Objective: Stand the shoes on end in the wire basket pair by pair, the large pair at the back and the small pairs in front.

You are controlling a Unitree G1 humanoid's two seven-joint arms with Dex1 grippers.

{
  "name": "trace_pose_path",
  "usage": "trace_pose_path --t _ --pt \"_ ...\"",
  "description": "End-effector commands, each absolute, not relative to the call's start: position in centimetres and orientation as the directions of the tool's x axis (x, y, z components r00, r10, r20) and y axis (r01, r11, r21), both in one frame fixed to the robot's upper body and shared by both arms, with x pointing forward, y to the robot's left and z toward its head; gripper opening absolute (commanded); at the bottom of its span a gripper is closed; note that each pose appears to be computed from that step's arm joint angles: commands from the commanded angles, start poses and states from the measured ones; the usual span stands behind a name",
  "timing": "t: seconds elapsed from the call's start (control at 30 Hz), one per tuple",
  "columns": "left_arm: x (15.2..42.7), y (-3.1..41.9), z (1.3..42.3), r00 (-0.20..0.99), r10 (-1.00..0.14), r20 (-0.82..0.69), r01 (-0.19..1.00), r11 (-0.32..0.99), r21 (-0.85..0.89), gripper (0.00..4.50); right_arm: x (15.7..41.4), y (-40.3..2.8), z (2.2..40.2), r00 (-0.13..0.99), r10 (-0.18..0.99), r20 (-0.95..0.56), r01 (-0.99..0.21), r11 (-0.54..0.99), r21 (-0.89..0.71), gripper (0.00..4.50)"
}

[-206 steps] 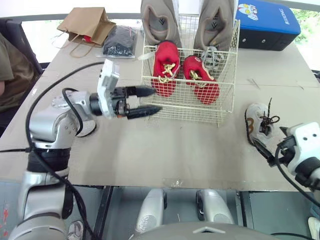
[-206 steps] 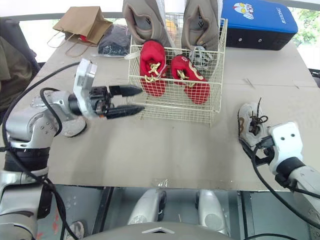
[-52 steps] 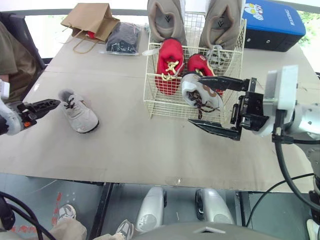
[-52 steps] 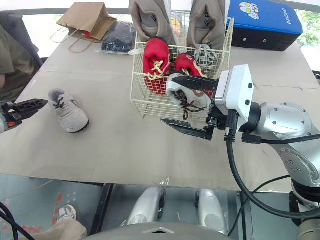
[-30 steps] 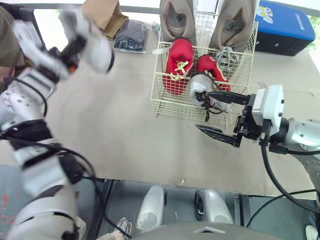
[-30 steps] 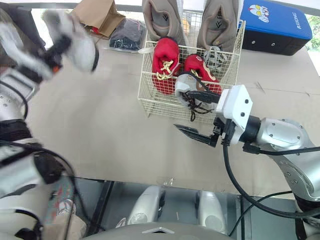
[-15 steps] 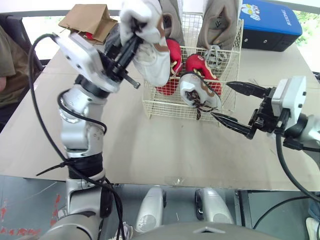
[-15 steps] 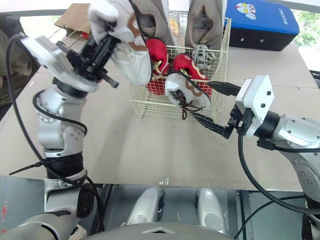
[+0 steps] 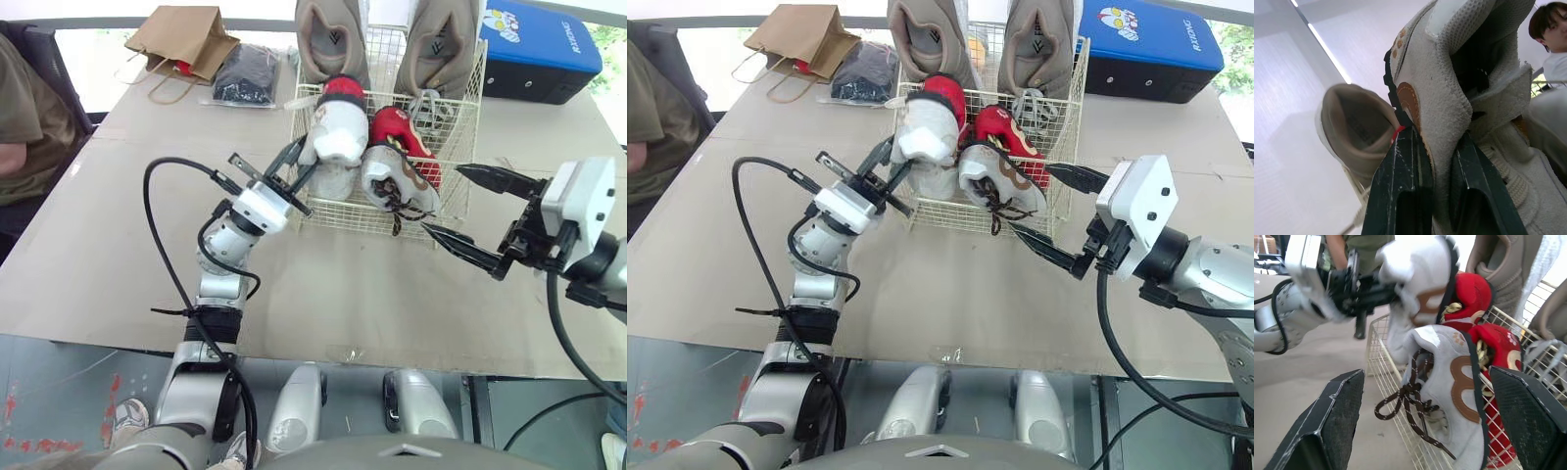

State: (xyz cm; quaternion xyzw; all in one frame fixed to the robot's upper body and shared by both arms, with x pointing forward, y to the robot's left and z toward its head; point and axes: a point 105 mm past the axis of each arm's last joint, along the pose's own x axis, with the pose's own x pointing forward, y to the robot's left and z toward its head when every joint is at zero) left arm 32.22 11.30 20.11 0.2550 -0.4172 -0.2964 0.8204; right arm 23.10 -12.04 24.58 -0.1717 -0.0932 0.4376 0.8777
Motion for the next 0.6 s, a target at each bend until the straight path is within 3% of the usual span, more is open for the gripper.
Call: trace_pose_path --t 0.03,0.27,0.47,0.6 --pt "31.7 11.6 18.6 0.479 -0.740 0.472 0.400 0.663 0.633 0.13 22.4 -12.2 25.3 0.608 0.793 0.033 -0.714 0.565 -0.414 3.93" --pt "31.6 13.3 17.9 0.508 -0.799 0.321 0.674 0.601 0.429 0.13 22.5 -12.3 24.7 0.616 0.787 0.023 -0.720 0.574 -0.390 3.93" --pt "29.6 13.8 17.8 0.412 -0.892 0.187 0.875 0.444 0.191 3.04 22.7 -12.1 24.1 0.615 0.788 0.012 -0.727 0.573 -0.378 3.93" --pt "28.3 15.7 19.3 0.434 -0.890 0.139 0.897 0.442 0.029 4.47 22.6 -13.0 23.8 0.637 0.771 -0.007 -0.717 0.589 -0.373 3.93"
